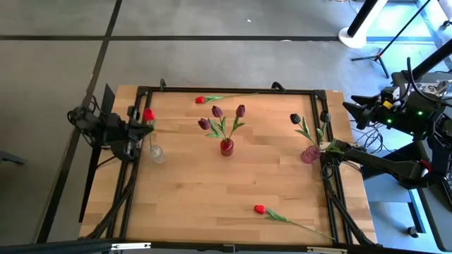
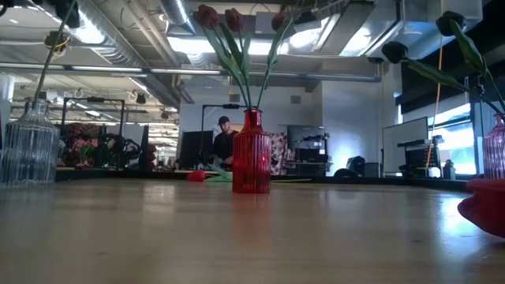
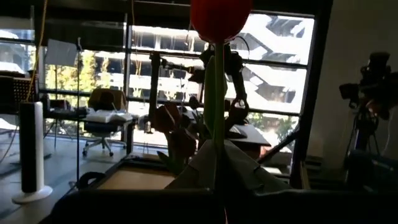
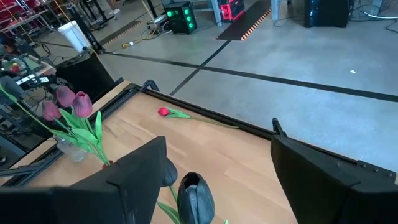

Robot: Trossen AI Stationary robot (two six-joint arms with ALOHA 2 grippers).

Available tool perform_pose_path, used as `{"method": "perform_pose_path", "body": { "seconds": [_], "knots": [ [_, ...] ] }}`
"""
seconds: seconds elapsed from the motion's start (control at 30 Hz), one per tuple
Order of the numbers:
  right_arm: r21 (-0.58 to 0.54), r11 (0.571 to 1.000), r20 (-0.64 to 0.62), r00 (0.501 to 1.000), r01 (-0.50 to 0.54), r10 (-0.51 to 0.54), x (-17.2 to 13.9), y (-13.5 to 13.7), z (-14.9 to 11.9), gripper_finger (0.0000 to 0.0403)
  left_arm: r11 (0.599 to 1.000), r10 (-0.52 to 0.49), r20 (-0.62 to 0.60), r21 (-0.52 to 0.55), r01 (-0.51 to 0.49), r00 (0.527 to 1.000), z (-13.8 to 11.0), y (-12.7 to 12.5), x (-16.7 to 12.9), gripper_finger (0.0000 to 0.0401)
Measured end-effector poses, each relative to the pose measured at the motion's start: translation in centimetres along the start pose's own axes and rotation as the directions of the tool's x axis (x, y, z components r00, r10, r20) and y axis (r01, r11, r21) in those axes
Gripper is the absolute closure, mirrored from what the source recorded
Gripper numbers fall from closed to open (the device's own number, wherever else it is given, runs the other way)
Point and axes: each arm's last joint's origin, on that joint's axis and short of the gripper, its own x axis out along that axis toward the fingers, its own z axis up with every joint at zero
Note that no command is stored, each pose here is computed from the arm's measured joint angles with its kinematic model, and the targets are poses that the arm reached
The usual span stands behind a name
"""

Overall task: Sort flowers into vase by color
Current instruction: Put the bottom left red tulip into the transparent vase, then put the top red tulip into the transparent vase

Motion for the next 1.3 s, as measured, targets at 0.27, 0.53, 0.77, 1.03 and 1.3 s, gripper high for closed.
{"method": "perform_pose_path", "body": {
  "seconds": [0.27,0.53,0.77,1.03,1.3],
  "knots": [
    [0.023,1.000,0.001,1.000,0.021,-0.021,0.0,-0.1,0.0,0.0114,0.983,0.015,-0.081,-0.180,-0.029,0.997,-0.7,0.1,-0.1,0.0355],
    [0.025,1.000,0.000,1.000,0.019,-0.019,0.0,-0.1,0.0,0.0114,0.913,-0.065,-0.264,-0.405,-0.049,0.962,0.7,1.1,-1.6,0.0293],
    [0.020,1.000,0.001,1.000,0.018,-0.018,0.0,-0.1,0.0,0.0114,0.928,-0.061,-0.337,-0.366,-0.071,0.939,5.2,1.5,-1.8,0.0282],
    [0.018,1.000,-0.006,1.000,-0.021,0.021,0.0,0.1,0.0,0.0113,0.963,0.202,-0.168,-0.146,-0.227,0.965,10.8,0.8,0.4,0.0281],
    [-0.010,0.994,0.090,0.990,-0.111,0.112,-0.1,0.6,1.0,0.0113,0.922,0.360,-0.167,-0.088,-0.378,0.918,9.9,-4.0,7.4,0.0281]
  ]
}}
